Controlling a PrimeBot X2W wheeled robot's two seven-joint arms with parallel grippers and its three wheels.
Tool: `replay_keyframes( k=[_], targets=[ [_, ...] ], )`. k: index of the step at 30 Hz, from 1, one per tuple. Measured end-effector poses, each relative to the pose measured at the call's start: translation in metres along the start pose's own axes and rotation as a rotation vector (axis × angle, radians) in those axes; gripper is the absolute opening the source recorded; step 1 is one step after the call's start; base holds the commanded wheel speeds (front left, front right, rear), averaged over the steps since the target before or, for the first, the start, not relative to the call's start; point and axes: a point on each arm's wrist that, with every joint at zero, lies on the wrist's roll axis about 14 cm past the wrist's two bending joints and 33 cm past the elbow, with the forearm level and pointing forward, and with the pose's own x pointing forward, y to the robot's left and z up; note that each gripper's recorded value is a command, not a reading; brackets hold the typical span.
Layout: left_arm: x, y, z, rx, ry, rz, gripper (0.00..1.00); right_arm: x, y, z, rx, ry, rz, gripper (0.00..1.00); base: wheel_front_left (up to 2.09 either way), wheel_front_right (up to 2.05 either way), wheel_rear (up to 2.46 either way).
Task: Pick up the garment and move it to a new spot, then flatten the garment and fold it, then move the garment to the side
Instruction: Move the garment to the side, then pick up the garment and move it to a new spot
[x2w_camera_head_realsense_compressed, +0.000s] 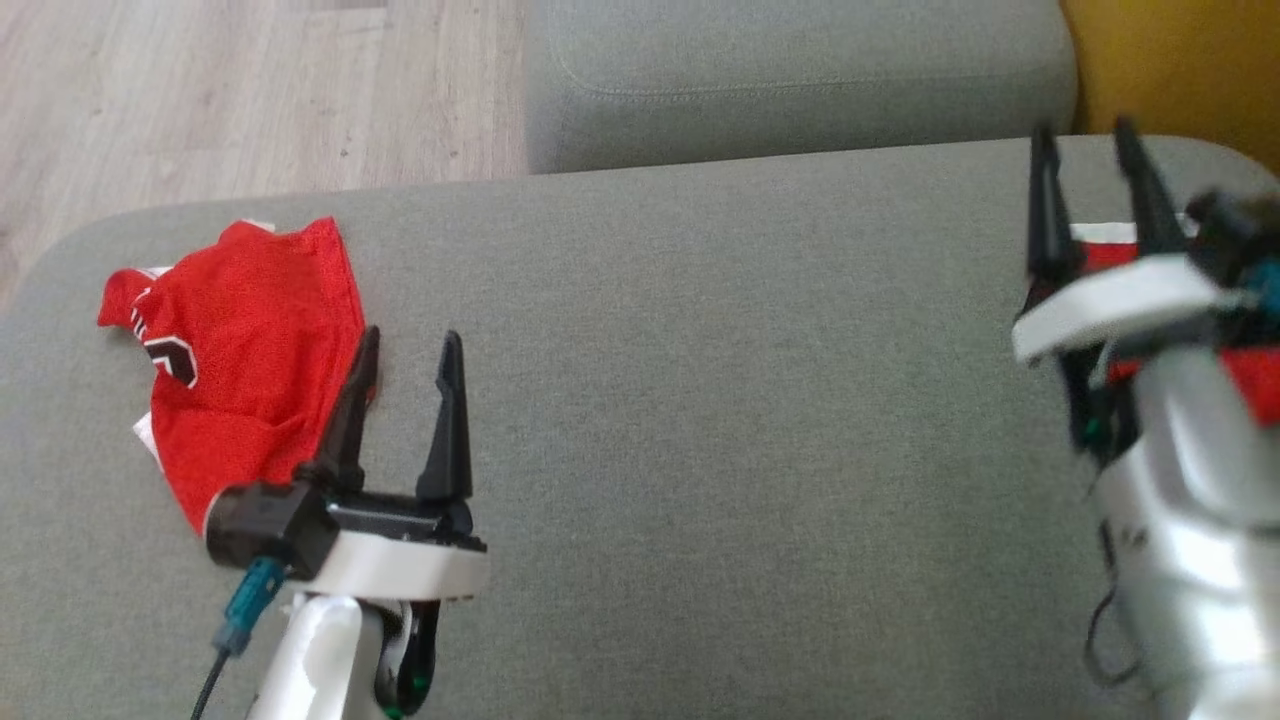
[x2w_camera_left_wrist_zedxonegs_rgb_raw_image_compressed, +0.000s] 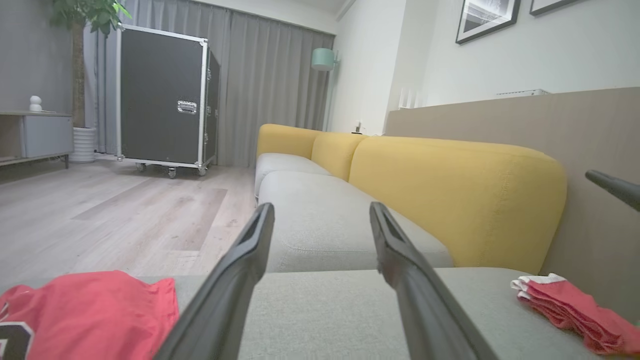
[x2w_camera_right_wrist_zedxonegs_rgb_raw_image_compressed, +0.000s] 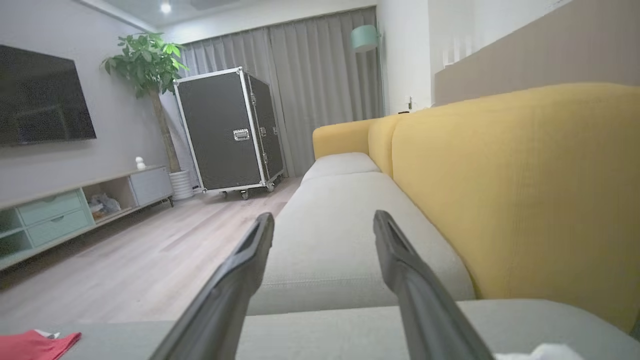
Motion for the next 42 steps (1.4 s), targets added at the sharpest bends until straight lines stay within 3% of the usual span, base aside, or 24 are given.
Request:
replay_keyframes(
  k=[6, 12, 33, 42],
  targets=[
    [-0.014, 0.005, -0.005, -0.039, 0.017, 0.023, 1.0, -0.056, 0.015, -0.048, 0.084, 0.069, -0.038, 1.0, 0.0, 0.0, 0.0],
    [-0.027, 0.011, -0.021, -0.035, 0.066, 0.048, 1.0, -0.103, 0.015, -0.08, 0.072, 0.156, -0.054, 1.0, 0.0, 0.0, 0.0],
    [-0.034, 0.018, -0.025, -0.027, 0.081, 0.085, 1.0, -0.105, 0.022, -0.07, 0.083, 0.119, -0.036, 1.0, 0.0, 0.0, 0.0],
    [-0.05, 0.04, -0.018, -0.012, 0.069, 0.164, 1.0, -0.1, 0.066, -0.082, 0.104, 0.159, 0.088, 1.0, 0.0, 0.0, 0.0]
  ],
)
